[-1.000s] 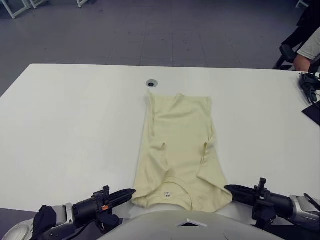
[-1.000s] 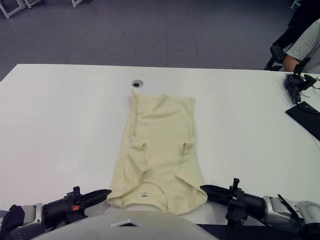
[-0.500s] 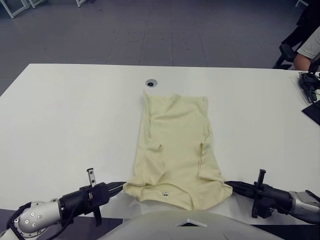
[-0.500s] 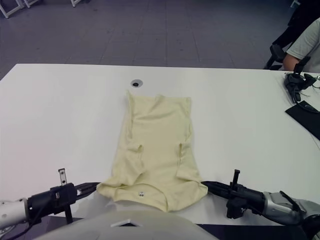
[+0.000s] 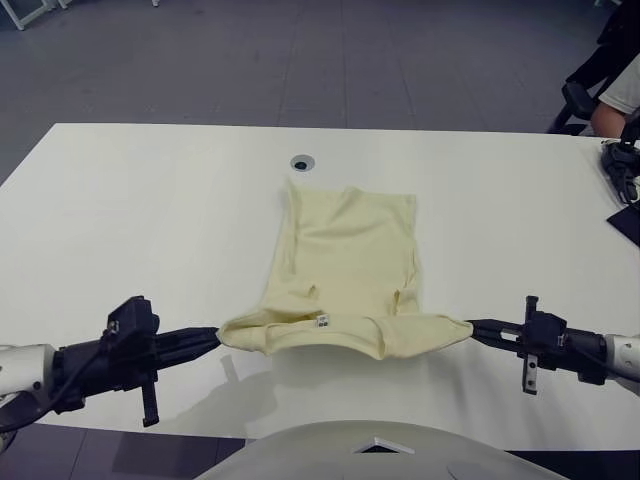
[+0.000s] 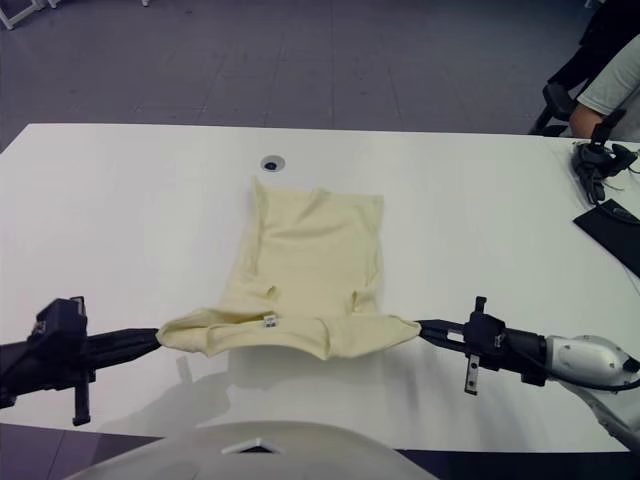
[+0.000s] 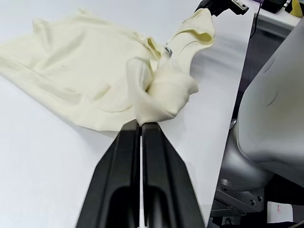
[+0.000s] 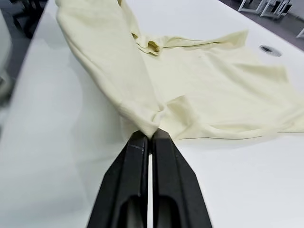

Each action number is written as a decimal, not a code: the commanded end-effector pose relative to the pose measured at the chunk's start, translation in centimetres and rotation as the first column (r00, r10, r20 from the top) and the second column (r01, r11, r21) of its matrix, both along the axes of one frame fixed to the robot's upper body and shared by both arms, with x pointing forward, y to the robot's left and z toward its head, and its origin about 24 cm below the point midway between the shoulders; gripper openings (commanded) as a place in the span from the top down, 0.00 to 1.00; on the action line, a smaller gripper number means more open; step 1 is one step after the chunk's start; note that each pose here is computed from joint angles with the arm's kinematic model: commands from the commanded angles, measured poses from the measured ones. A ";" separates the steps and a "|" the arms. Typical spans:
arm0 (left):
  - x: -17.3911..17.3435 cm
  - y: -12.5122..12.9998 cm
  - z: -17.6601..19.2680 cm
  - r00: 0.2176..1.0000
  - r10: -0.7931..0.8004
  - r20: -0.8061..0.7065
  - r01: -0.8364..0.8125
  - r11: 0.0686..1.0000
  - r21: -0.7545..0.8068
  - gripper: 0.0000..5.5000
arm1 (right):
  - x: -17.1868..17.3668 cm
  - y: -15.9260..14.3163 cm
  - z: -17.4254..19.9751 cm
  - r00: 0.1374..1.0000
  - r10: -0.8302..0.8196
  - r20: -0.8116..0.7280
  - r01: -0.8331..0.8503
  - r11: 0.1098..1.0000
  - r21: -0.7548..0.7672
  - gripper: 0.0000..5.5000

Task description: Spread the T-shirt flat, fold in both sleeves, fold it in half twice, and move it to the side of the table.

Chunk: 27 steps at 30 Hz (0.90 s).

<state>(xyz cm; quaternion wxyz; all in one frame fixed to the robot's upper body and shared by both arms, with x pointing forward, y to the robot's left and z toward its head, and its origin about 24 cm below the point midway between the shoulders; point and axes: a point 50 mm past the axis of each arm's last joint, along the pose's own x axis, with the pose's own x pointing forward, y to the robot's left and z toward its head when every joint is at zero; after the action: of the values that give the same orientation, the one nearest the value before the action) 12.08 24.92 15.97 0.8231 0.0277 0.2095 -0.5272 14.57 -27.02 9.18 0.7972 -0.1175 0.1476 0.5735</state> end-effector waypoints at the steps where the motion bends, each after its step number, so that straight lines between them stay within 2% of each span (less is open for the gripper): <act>1: -1.3 -3.9 8.9 0.929 -0.369 -0.016 0.368 0.928 -0.065 1.00 | -0.5 1.5 7.5 0.868 0.108 -0.485 0.020 0.968 0.252 1.00; 9: -1.6 -4.0 10.2 0.913 -0.398 -0.088 0.389 0.916 -0.104 1.00 | 0.6 1.2 9.9 0.867 0.107 -0.486 0.072 0.939 0.335 1.00; 14: 1.6 -1.7 9.3 0.988 -0.152 -0.043 0.152 0.988 0.006 1.00 | 2.3 1.2 10.0 0.904 0.038 -0.426 0.121 0.933 0.339 1.00; 17: 2.7 -0.4 8.0 0.999 -0.028 -0.035 0.029 0.999 0.029 1.00 | 3.6 1.4 9.4 0.933 -0.031 -0.358 0.153 0.935 0.319 1.00; 19: 2.7 0.0 7.1 0.998 0.004 -0.060 -0.002 1.000 0.021 1.00 | 4.1 1.8 9.0 0.942 -0.053 -0.330 0.162 0.935 0.314 1.00; 23: 1.3 0.1 5.7 0.990 0.008 -0.137 -0.010 1.000 -0.014 1.00 | 3.9 3.6 7.8 0.949 0.004 -0.315 0.095 0.950 0.297 1.00; 27: 2.1 0.7 4.1 0.985 0.102 -0.139 -0.106 0.994 -0.025 1.00 | 4.5 5.0 7.4 0.955 0.035 -0.296 0.072 0.937 0.342 1.00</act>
<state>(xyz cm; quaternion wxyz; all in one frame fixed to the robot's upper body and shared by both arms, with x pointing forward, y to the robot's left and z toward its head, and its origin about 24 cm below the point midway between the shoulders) 13.65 25.31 20.72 0.8198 -0.0293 0.2614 -0.5086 18.69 -22.59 16.27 0.7813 0.1108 0.1742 0.5890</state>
